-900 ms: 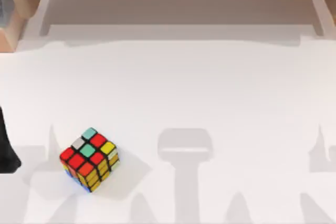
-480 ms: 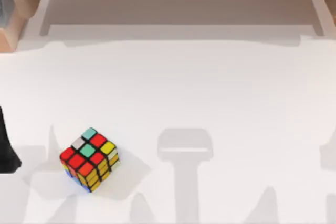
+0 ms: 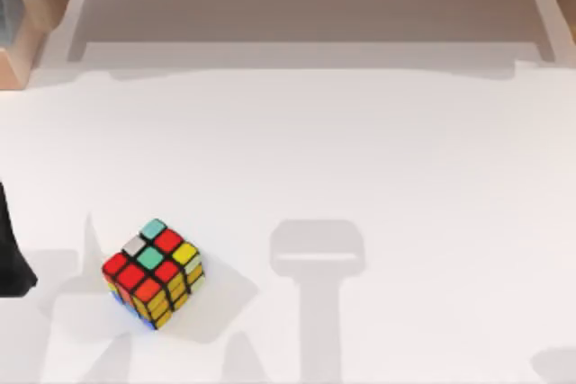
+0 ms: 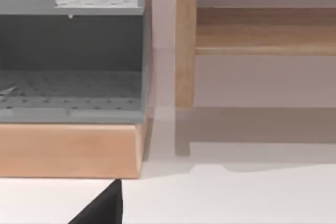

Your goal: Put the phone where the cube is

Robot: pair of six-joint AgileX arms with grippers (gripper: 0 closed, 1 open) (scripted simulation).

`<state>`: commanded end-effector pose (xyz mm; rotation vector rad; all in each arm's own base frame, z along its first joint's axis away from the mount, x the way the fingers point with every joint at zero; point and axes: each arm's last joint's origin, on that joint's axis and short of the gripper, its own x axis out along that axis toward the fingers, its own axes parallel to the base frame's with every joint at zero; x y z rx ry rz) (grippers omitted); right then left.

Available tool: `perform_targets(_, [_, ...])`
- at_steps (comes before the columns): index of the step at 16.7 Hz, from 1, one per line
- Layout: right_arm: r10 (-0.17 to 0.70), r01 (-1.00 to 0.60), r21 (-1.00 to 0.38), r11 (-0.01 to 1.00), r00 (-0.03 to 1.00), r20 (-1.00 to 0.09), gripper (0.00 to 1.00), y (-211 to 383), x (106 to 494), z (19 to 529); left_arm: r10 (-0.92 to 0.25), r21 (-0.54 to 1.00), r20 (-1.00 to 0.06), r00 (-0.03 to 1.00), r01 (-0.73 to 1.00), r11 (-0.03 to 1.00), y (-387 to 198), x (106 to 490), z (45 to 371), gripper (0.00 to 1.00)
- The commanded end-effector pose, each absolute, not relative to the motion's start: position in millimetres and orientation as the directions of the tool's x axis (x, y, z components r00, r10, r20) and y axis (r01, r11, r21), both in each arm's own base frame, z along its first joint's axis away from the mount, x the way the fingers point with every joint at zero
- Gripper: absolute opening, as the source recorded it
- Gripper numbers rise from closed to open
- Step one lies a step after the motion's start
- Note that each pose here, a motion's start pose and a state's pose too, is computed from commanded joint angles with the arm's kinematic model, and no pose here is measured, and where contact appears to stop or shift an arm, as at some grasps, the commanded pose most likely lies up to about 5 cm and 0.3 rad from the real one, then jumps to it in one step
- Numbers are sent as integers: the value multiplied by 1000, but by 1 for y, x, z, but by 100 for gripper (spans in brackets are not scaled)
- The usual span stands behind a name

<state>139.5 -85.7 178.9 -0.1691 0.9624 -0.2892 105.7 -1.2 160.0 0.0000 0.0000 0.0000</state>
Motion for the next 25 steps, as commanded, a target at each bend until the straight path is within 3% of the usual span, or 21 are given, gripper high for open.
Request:
perform_targets(4, [-198, 143, -168, 975, 229, -953, 100, -136, 145, 164, 0, 0, 0, 1000, 0, 1000, -1, 106, 160, 100])
perform_targets(8, [-53, 154, -42, 987, 65, -996, 100, -176, 139, 151, 0, 0, 0, 1000, 0, 1000, -1, 106, 160, 100])
perform_targets(12, [0, 164, 4, 986, 29, -1000, 100, -191, 135, 147, 0, 0, 0, 1000, 0, 1000, -1, 106, 160, 100])
perform_targets(25, [0, 164, 4, 986, 29, -1000, 100, -191, 137, 107, 0, 0, 0, 1000, 0, 1000, -1, 106, 160, 100])
